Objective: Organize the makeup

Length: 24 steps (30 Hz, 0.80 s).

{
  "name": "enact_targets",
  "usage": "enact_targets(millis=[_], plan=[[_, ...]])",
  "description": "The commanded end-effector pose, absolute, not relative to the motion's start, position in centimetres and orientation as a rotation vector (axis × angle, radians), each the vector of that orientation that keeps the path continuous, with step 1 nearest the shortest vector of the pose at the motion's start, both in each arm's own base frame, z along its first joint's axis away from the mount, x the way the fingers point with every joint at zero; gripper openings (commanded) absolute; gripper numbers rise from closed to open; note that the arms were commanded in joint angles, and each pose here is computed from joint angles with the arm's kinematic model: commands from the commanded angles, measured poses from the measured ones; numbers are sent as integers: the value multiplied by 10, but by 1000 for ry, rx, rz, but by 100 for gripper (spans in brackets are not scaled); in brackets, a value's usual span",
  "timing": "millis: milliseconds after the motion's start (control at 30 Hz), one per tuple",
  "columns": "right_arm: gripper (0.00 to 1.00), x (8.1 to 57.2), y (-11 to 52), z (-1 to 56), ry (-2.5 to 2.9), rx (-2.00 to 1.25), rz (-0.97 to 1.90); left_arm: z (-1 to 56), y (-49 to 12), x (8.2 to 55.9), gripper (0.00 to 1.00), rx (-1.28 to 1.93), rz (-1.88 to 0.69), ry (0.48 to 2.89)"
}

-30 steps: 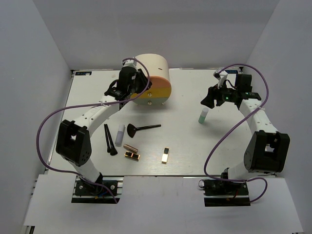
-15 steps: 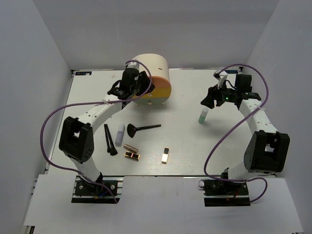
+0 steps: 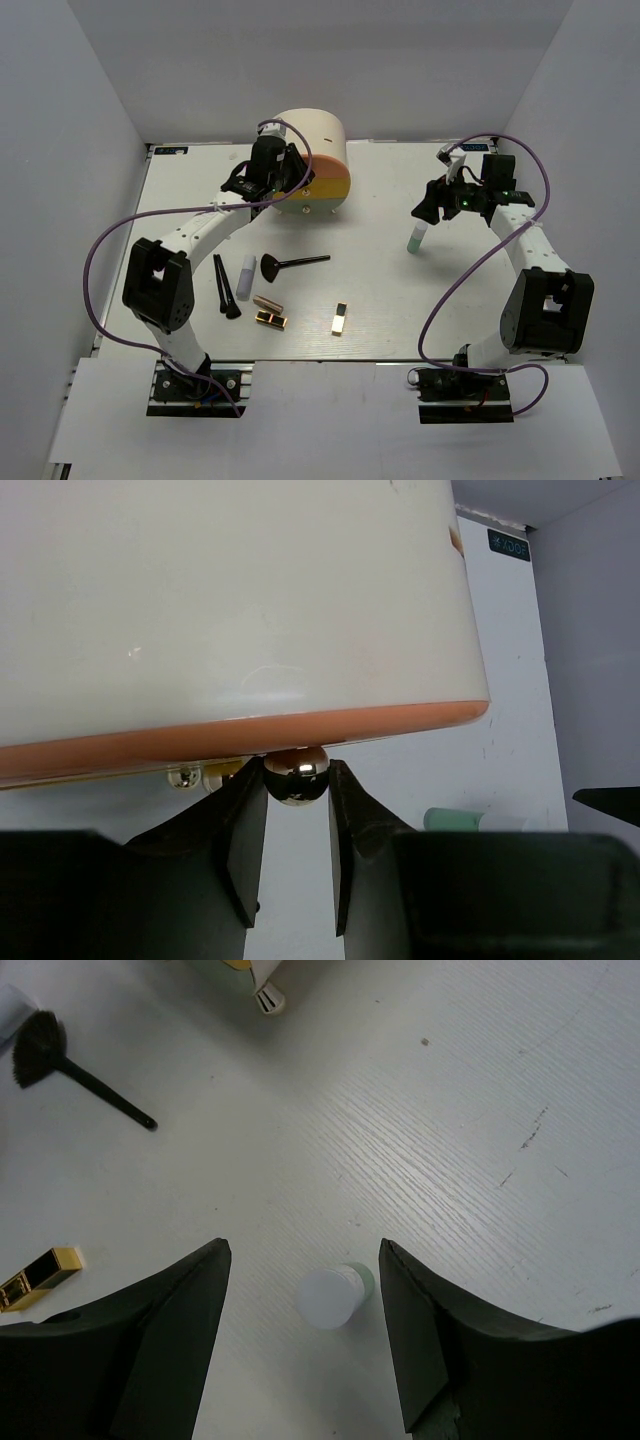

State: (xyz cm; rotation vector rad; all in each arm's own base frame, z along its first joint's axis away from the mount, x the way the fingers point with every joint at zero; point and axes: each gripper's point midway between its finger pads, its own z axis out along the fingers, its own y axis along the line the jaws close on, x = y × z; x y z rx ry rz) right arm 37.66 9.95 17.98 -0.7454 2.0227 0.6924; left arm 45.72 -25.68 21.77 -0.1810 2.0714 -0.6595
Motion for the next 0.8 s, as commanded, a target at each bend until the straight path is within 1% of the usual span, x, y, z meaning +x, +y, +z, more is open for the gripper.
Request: enact_targets(millis=[0, 67, 100, 133, 233, 367, 500, 600, 633, 667, 733, 767], plan=[[67, 377, 101, 194, 1965, -774, 667, 239, -254, 454, 12, -170, -681, 2011], [67, 377, 101, 195, 1962, -782, 665, 231, -255, 441, 11, -154, -695, 2033], [67, 377, 100, 195, 1963, -782, 664, 240, -254, 435, 10, -148, -710, 2013], [68, 376, 101, 195, 1962, -783, 665, 231, -251, 429, 9, -146, -705, 2035], [70, 376, 102, 197, 1955, -789, 670, 239, -244, 414, 8, -144, -717, 2022], [74, 377, 102, 198, 1953, -791, 678, 231, -239, 393, 8, -153, -726, 2043], [76, 378, 103, 201, 1948, -795, 675, 234, -234, 383, 7, -172, -741, 2035], [78, 378, 103, 200, 1949, -798, 673, 232, -232, 379, 9, -174, -739, 2041], [80, 378, 102, 200, 1949, -801, 672, 232, -231, 378, 12, -172, -738, 2042], [82, 378, 102, 200, 1948, -802, 668, 232, -231, 378, 28, -174, -736, 2039], [89, 379, 101, 203, 1940, -815, 658, 233, -231, 379, 46, -172, -734, 2035], [89, 379, 101, 203, 1939, -820, 653, 233, -231, 380, 59, -172, -733, 2033]])
